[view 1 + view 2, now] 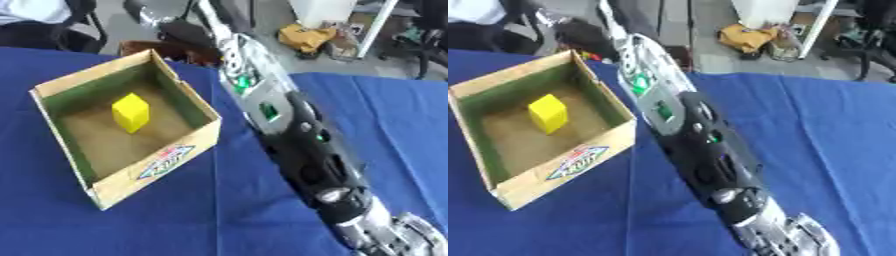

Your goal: Pick up objects on the table and place them in the box.

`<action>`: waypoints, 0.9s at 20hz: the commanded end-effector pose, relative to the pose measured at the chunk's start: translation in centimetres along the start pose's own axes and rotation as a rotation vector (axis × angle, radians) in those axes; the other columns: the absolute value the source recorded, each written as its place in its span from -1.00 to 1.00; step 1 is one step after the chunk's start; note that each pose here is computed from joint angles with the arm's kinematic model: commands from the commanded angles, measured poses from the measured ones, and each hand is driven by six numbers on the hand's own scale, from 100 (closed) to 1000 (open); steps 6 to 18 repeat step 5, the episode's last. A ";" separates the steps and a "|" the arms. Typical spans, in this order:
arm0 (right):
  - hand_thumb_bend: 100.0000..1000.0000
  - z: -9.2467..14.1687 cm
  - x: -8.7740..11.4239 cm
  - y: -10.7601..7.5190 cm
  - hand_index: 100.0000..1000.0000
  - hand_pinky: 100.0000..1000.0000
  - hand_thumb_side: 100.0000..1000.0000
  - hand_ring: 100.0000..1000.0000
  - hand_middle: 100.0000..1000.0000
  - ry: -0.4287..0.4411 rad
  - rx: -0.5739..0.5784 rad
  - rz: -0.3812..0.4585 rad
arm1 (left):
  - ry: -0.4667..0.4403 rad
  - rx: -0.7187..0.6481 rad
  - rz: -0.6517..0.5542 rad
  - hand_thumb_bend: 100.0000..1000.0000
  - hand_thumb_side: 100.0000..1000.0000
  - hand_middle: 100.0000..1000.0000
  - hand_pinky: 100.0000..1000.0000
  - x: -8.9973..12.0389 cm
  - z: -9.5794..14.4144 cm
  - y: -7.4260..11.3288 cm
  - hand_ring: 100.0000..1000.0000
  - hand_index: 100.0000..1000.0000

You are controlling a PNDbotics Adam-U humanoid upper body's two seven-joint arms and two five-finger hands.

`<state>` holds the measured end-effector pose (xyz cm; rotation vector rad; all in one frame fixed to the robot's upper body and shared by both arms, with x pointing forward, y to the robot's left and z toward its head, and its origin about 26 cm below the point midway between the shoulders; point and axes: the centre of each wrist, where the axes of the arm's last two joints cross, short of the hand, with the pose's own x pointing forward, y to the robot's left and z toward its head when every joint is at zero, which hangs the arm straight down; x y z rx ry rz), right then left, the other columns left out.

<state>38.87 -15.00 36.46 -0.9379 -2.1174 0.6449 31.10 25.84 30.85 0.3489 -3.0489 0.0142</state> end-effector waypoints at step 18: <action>-0.26 4.7 1.1 -7.8 0.64 0.45 0.12 0.52 0.55 -0.146 -0.260 -0.154 | -0.034 -0.002 -0.033 -1.00 0.81 0.70 0.39 0.4 -0.7 0.8 0.80 0.83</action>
